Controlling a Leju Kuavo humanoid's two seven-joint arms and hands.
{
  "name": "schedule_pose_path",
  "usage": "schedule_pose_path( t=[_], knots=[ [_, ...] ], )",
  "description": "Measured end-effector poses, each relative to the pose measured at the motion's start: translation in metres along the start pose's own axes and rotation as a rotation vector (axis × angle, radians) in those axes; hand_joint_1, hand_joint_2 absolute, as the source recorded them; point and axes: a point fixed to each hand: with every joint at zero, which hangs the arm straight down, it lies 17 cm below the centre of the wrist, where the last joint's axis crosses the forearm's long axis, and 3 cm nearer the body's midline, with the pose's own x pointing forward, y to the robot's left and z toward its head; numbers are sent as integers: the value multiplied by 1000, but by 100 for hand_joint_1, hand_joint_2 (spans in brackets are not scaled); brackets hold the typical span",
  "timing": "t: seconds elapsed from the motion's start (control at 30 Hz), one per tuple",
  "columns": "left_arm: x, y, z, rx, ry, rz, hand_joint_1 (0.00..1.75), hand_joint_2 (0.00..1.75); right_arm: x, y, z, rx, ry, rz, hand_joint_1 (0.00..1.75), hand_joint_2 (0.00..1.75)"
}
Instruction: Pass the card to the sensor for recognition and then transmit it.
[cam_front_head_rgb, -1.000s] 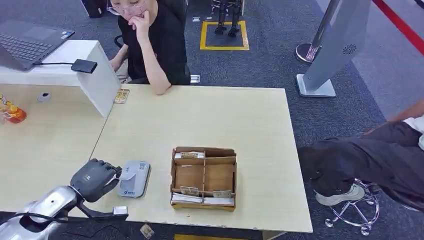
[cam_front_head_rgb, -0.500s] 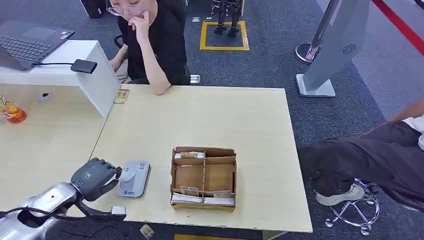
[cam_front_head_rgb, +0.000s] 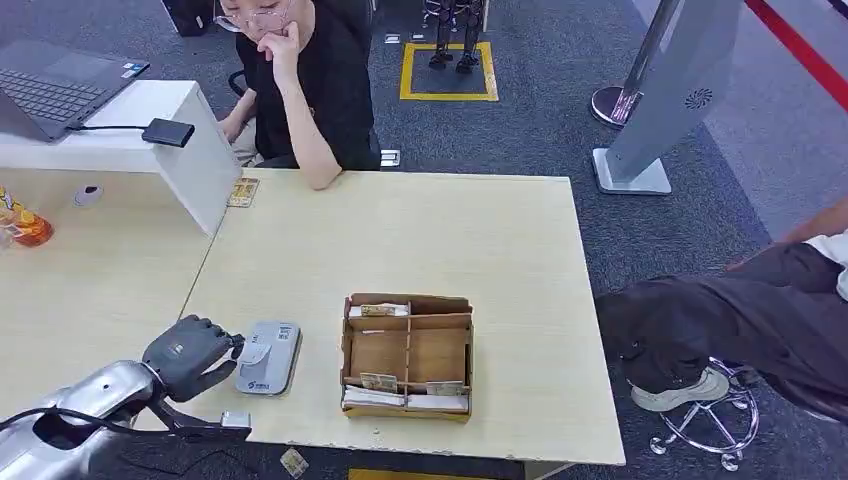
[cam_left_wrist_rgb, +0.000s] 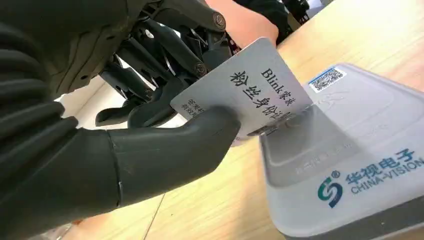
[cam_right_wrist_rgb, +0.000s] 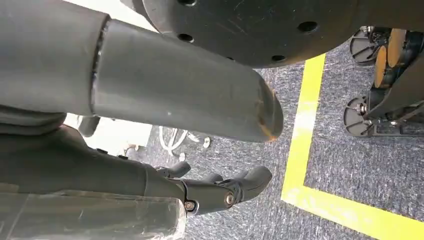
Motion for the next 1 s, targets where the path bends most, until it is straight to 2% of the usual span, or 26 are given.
schedule_pose_path(
  t=[0.23,1.0],
  knots=[
    [13,-12,1,-59,-48,54,175,175,-1,0,0,0,5,1,0,0],
    [28,-23,3,-89,-87,68,175,175,-2,-1,0,-1,9,1,0,0]
  ],
)
